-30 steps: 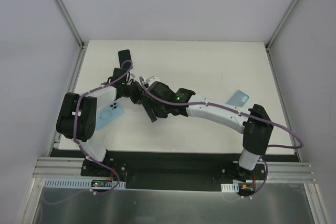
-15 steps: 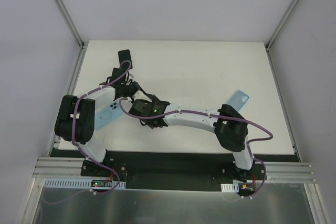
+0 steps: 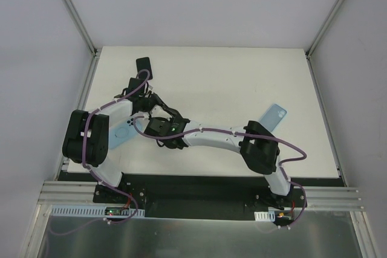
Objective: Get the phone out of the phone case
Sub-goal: Adjust the phone.
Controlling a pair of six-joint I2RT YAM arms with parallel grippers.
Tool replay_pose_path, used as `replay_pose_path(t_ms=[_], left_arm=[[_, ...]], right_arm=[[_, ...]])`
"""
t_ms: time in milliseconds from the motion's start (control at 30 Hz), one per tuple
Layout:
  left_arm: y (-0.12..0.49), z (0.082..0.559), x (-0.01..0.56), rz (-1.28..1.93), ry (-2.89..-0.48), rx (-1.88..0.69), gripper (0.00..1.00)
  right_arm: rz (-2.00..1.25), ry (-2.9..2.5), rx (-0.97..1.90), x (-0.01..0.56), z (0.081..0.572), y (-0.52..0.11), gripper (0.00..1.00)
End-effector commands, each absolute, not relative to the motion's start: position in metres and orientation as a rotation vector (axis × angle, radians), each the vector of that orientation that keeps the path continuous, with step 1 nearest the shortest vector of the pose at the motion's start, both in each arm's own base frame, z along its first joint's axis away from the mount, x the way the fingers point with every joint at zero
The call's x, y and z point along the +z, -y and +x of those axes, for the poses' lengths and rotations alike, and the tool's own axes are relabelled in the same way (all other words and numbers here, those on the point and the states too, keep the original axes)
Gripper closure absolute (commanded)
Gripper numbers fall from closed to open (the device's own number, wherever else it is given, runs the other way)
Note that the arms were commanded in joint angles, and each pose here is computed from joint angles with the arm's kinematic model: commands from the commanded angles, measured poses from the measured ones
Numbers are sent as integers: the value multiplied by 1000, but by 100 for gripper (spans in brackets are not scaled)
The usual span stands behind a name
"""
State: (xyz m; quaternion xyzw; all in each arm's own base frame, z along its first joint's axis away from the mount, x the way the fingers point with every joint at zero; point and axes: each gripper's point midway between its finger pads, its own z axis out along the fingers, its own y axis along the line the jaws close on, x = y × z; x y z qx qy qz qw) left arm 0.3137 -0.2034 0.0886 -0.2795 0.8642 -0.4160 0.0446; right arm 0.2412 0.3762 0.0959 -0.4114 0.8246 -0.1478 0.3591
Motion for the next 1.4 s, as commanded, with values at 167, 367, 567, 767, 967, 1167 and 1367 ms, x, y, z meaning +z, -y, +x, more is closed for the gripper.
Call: replay_pose_path(t_ms=[167, 367, 567, 767, 967, 1167, 1367], left_arm=[[209, 315, 121, -717, -2582, -1353, 92], [212, 317, 143, -585, -2533, -1391, 59], [217, 315, 172, -456, -2476, -1460, 36], [215, 308, 217, -352, -2377, -1463, 21], [208, 302, 247, -262, -2315, -1415, 14], [194, 293, 265, -206, -2224, -1338, 13], [172, 286, 278, -152, -2065, -1143, 5]], right_arm=[[-856, -2089, -405, 132, 263, -370, 99], [-666, -2264, -66, 145, 257, -372, 99], [-497, -2323, 110, 161, 265, -363, 99], [-329, -2387, 310, 159, 268, -358, 99], [-186, -2409, 481, 161, 270, -352, 98], [-114, -2389, 592, 174, 272, -342, 99], [-46, -2340, 777, 193, 272, -334, 99]])
